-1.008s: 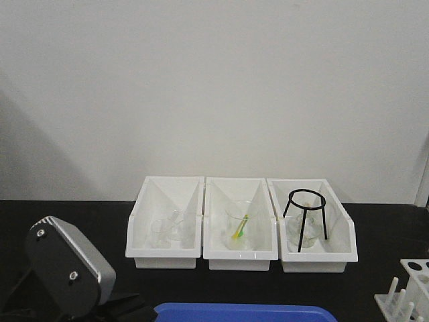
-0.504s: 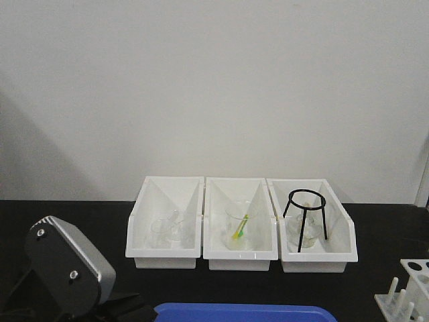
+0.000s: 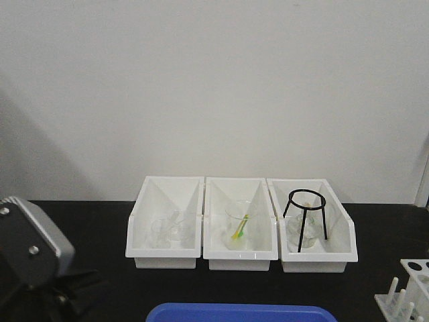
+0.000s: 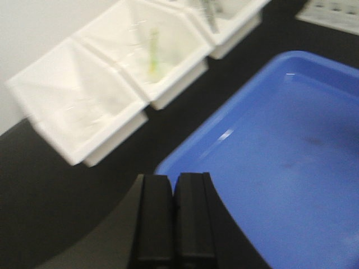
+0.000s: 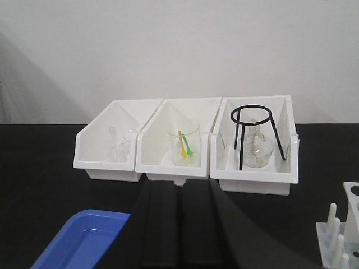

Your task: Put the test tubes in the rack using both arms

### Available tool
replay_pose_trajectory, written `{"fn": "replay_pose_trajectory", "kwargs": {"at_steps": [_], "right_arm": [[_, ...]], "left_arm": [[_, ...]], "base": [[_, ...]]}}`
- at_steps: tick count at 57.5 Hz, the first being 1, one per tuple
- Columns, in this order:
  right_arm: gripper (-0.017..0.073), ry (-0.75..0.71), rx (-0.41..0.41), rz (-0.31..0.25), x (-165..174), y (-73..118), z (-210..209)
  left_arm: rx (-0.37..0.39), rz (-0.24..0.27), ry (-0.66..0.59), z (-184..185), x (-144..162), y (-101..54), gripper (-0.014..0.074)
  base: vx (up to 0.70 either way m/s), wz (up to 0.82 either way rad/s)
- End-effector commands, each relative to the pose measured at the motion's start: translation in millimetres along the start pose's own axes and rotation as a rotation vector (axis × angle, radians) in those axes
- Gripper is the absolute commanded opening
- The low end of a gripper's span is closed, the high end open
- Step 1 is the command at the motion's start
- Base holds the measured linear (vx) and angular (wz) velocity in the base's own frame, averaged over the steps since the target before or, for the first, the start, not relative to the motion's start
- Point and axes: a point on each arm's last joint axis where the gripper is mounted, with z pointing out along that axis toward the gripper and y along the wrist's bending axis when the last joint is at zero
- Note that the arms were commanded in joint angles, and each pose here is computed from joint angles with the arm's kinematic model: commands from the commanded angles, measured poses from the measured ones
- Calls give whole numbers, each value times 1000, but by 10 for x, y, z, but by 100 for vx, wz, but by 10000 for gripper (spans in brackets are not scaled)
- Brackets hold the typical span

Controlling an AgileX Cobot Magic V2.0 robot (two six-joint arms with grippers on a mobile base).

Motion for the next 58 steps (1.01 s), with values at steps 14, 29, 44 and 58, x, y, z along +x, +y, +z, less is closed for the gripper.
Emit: {"fn": "replay_pose_trajectory", "kwargs": {"at_steps": [14, 29, 44, 58], "right_arm": [[-7, -84, -34, -17, -146, 44, -14], [-7, -84, -34, -17, -146, 44, -14], [-7, -84, -34, -17, -146, 44, -14], [-7, -90, -35, -16, -152, 43, -29]], "left_arm": [[-293, -137, -308, -500, 602, 378, -20], [-479, -304, -359, -637, 1607, 151, -20], [-533, -255, -386, -633, 2064, -57, -20], [-534, -248, -388, -643, 2073, -65, -20]], "base": [[0, 0], [0, 0], [0, 0], [0, 0]]}}
